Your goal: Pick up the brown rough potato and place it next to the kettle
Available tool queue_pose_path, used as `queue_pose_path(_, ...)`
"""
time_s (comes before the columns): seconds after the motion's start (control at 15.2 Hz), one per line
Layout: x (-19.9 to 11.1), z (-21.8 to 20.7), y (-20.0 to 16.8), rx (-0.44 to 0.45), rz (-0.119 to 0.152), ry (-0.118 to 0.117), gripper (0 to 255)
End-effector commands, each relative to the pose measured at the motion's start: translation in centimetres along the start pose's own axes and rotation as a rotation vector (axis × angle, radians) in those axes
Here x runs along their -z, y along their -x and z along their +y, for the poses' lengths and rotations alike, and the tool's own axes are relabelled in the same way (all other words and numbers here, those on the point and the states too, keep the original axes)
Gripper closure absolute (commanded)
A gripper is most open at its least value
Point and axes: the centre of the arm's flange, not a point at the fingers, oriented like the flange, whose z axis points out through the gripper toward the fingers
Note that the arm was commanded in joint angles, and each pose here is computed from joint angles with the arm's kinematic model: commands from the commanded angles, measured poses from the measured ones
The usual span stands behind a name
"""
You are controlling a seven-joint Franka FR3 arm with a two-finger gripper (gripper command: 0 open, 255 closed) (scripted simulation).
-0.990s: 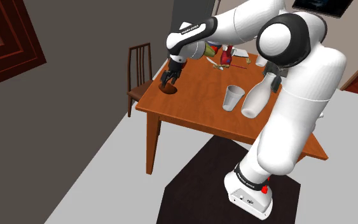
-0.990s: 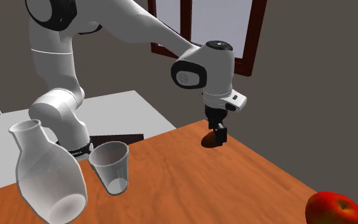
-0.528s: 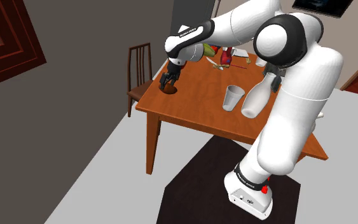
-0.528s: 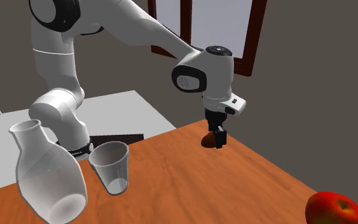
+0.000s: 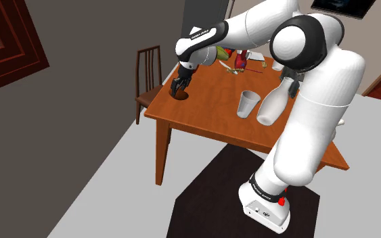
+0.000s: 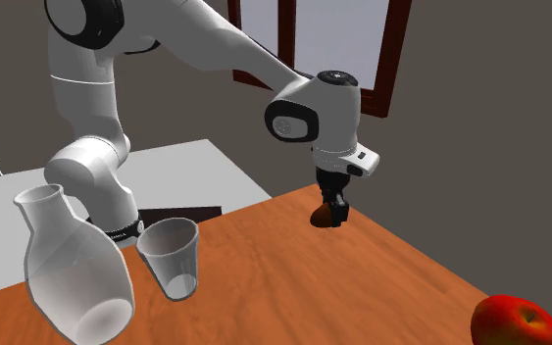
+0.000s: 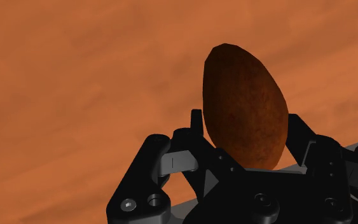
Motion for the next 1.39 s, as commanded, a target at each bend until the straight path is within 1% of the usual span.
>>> queue_pose_path(0.0,0.0,0.0,0.0,0.000,0.000,0.000,255)
queue_pose_path(0.2,0.0,0.0,0.0,0.000,0.000,0.000,255)
queue_pose_path(1.32,8.8,-1.4,-1.2,0.000,0.000,0.000,255)
